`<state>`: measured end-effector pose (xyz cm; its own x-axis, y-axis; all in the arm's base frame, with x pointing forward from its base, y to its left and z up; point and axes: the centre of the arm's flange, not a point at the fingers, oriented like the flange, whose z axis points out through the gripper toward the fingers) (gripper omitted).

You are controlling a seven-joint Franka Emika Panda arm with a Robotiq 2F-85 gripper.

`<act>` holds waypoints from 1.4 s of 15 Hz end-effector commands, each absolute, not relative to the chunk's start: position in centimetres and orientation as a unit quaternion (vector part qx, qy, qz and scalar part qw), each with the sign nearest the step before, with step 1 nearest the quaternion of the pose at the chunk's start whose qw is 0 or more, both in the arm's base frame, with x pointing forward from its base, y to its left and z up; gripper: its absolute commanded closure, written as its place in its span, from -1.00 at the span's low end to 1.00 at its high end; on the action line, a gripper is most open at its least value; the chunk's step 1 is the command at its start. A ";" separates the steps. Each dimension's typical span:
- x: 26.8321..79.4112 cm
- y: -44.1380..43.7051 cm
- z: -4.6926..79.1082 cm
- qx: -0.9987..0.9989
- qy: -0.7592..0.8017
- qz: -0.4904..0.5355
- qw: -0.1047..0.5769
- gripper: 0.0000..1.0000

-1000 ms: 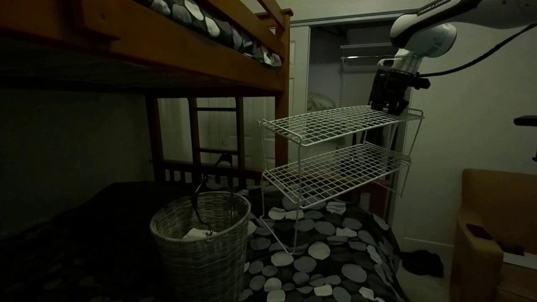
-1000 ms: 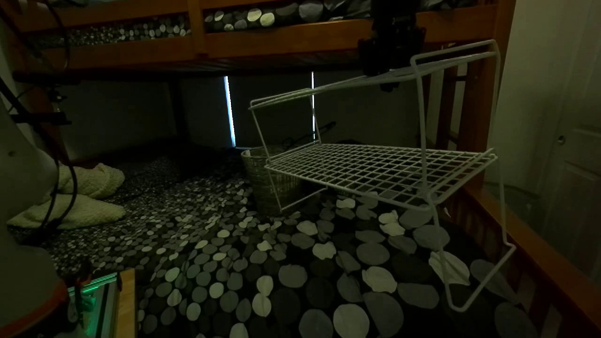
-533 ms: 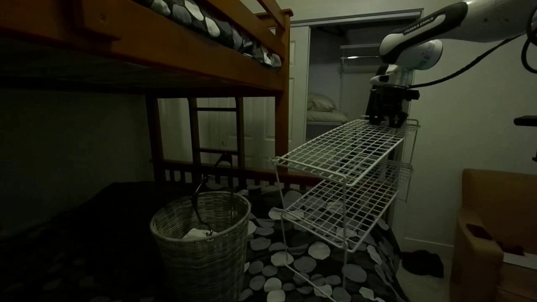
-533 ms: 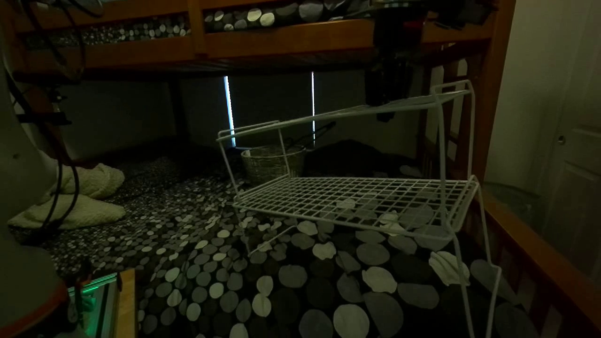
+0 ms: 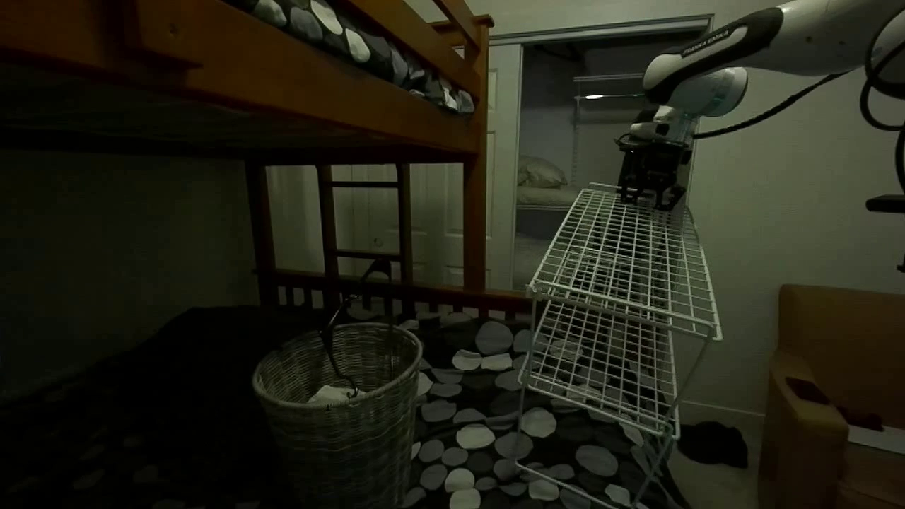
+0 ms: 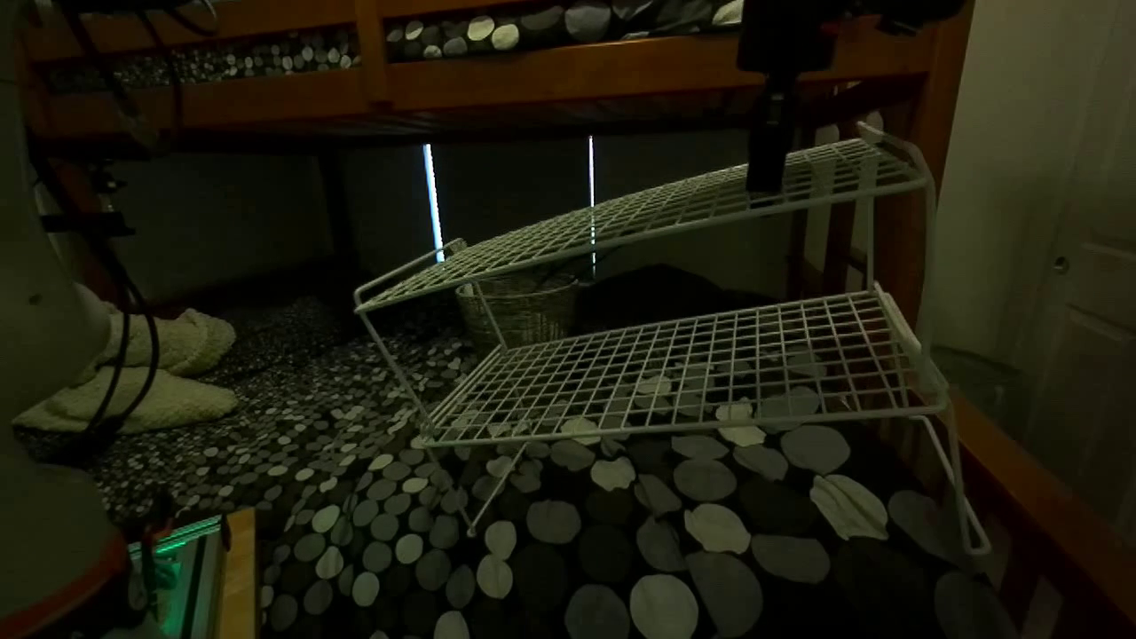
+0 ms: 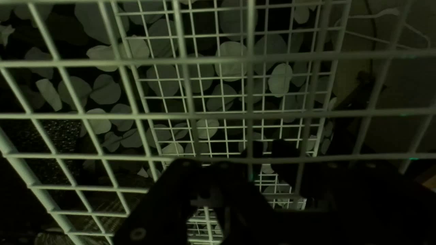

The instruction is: Turn the metal object to the left

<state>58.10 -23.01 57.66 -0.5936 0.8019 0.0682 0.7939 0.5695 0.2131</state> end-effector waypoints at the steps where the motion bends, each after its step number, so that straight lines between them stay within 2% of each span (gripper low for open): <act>1: 58.6 -22.9 57.2 0.447 0.887 0.111 0.019 0.65; 2: 59.0 -22.8 56.4 0.449 0.887 0.107 0.016 0.65; 3: 59.2 -22.8 55.7 0.448 0.888 0.101 0.010 0.91; 7: 62.9 -20.9 54.4 0.410 0.899 0.145 -0.036 0.91; 11: 66.2 -20.3 55.7 0.370 0.909 0.189 -0.040 0.91; 16: 69.8 -19.3 55.9 0.419 0.877 0.221 -0.079 0.91; 17: 70.1 -18.9 55.2 0.429 0.873 0.215 -0.087 0.91; 18: 67.5 -18.2 51.9 0.409 0.893 0.178 -0.066 0.91; 19: 68.0 -18.1 51.3 0.413 0.892 0.173 -0.066 0.65; 21: 68.4 -18.1 49.7 0.411 0.894 0.164 -0.070 0.65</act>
